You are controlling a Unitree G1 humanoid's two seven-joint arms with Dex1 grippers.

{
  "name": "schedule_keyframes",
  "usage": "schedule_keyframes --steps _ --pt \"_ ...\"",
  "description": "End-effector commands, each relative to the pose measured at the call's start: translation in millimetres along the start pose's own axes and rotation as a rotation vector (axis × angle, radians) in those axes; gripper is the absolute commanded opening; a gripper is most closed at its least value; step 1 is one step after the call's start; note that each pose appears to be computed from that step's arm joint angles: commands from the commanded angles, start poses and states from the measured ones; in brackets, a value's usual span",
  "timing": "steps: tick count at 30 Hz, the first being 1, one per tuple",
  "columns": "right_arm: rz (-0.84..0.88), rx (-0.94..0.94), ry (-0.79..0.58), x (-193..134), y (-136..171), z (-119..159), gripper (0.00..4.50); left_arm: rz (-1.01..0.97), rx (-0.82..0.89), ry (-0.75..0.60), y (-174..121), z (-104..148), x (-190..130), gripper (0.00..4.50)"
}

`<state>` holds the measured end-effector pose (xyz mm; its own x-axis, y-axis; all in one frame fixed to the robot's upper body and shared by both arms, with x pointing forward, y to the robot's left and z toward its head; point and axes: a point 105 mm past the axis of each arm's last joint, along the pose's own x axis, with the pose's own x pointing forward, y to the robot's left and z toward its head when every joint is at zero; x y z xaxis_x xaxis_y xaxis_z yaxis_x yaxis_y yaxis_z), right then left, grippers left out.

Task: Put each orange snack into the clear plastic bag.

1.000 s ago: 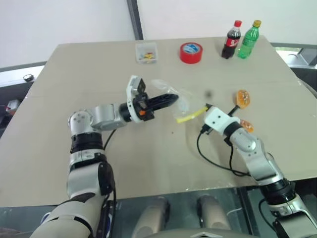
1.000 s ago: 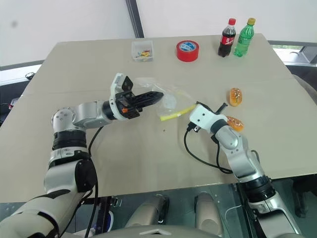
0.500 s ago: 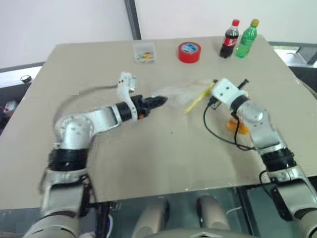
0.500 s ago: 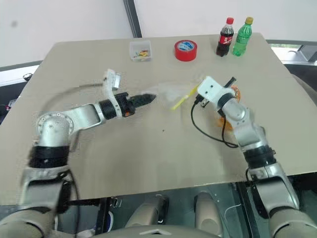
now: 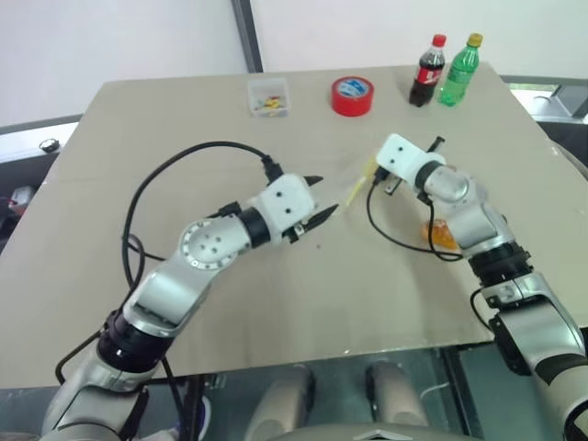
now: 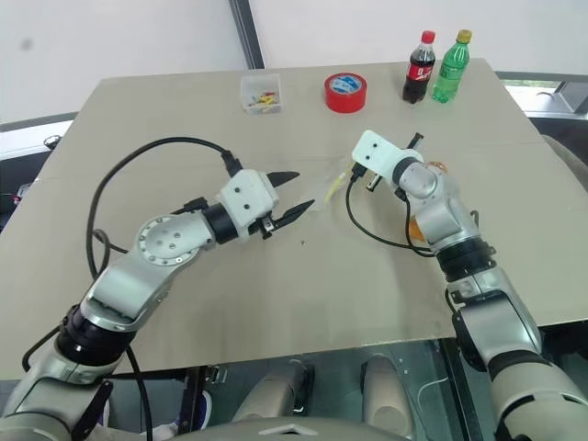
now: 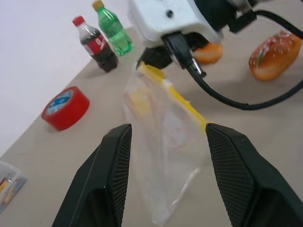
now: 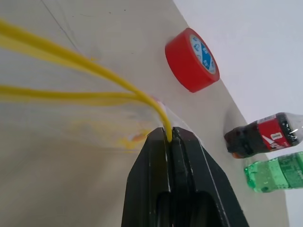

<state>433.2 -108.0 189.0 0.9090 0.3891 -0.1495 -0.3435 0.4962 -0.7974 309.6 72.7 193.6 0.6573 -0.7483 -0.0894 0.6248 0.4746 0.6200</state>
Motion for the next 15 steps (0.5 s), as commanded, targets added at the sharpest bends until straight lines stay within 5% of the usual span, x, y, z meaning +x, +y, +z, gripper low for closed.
schedule_keyframes --steps 1,15 --pt "-0.026 -0.036 -0.057 -1 -11 26 0.0 0.025 0.013 0.012 6 5 4 2.62" --pt "-0.02 -0.028 -0.076 -3 -8 39 0.0 0.047 -0.029 0.084 8 -11 29 2.39"
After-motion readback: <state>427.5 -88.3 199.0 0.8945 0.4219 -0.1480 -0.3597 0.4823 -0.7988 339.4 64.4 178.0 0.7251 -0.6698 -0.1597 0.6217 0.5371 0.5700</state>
